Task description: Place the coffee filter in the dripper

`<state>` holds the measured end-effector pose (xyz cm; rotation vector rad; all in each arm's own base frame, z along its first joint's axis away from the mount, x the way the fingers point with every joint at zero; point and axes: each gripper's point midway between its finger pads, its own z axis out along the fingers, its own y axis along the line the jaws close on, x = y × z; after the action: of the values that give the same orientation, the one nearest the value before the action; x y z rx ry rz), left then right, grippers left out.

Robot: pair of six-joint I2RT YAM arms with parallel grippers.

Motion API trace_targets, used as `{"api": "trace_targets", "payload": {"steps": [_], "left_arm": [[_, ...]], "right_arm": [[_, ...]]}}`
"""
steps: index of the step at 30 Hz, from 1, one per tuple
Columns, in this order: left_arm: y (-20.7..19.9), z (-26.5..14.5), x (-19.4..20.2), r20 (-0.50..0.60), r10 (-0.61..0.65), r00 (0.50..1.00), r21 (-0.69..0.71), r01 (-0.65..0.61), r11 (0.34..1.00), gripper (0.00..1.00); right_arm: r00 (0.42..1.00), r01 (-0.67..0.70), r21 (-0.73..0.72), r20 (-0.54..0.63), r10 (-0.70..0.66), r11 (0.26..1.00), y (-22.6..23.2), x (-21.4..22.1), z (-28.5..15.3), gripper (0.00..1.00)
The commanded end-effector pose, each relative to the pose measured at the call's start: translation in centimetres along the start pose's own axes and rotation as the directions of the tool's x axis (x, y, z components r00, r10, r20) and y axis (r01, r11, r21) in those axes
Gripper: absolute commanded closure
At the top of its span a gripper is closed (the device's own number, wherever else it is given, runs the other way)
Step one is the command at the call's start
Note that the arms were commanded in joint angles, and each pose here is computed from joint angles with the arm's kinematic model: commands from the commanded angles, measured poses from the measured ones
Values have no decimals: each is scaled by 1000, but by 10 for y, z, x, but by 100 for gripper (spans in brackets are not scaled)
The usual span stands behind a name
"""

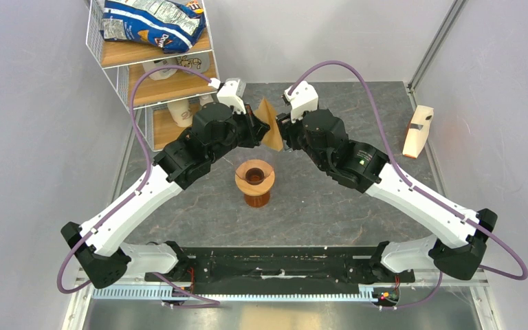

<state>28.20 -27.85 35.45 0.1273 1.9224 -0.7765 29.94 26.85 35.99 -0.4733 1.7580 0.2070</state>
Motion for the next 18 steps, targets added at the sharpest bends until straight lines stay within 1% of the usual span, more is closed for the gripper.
{"api": "trace_targets", "payload": {"steps": [1, 4, 5, 8, 10, 12, 13, 14, 16, 18], "left_arm": [[-18, -4, -27, 78, 15, 997, 55, -20, 998, 98], [-19, -3, -24, 69, 17, 997, 56, -21, 998, 98], [-18, -3, -22, 65, 19, 998, 48, -22, 999, 98], [-11, -4, -22, 69, 22, 997, 20, -24, 1000, 98], [-8, -4, -22, 73, 30, 997, 7, -30, 1000, 98], [-9, -5, -22, 74, 42, 996, 10, -43, 999, 98], [-11, -5, -22, 74, 50, 996, 25, -52, 998, 93], [-15, -6, -22, 72, 66, 995, 48, -69, 996, 86], [-26, -11, -22, 73, 119, 990, 120, -127, 985, 67], [-36, -23, -20, 72, 180, 981, 196, -191, 962, 46]], "right_arm": [[1000, 11, 7, 6, -11, 1000, -1, 2, 7, 39], [999, 40, 18, 5, -41, 999, -3, 4, 11, 45], [999, 42, 20, 5, -42, 999, -4, 4, 11, 48], [999, 44, 14, 12, -44, 999, -4, 5, 11, 62], [999, 42, -2, 18, -42, 999, -2, 4, 10, 74], [999, 39, -10, 21, -39, 999, -1, 3, 9, 88], [999, 41, -12, 20, -41, 999, -1, 3, 9, 93], [999, 40, -11, 22, -40, 999, -1, 2, 9, 100], [1000, 21, -21, 23, -20, 1000, -4, 0, 8, 100], [1000, -3, -39, 25, 4, 999, -10, -1, 5, 100]]}}
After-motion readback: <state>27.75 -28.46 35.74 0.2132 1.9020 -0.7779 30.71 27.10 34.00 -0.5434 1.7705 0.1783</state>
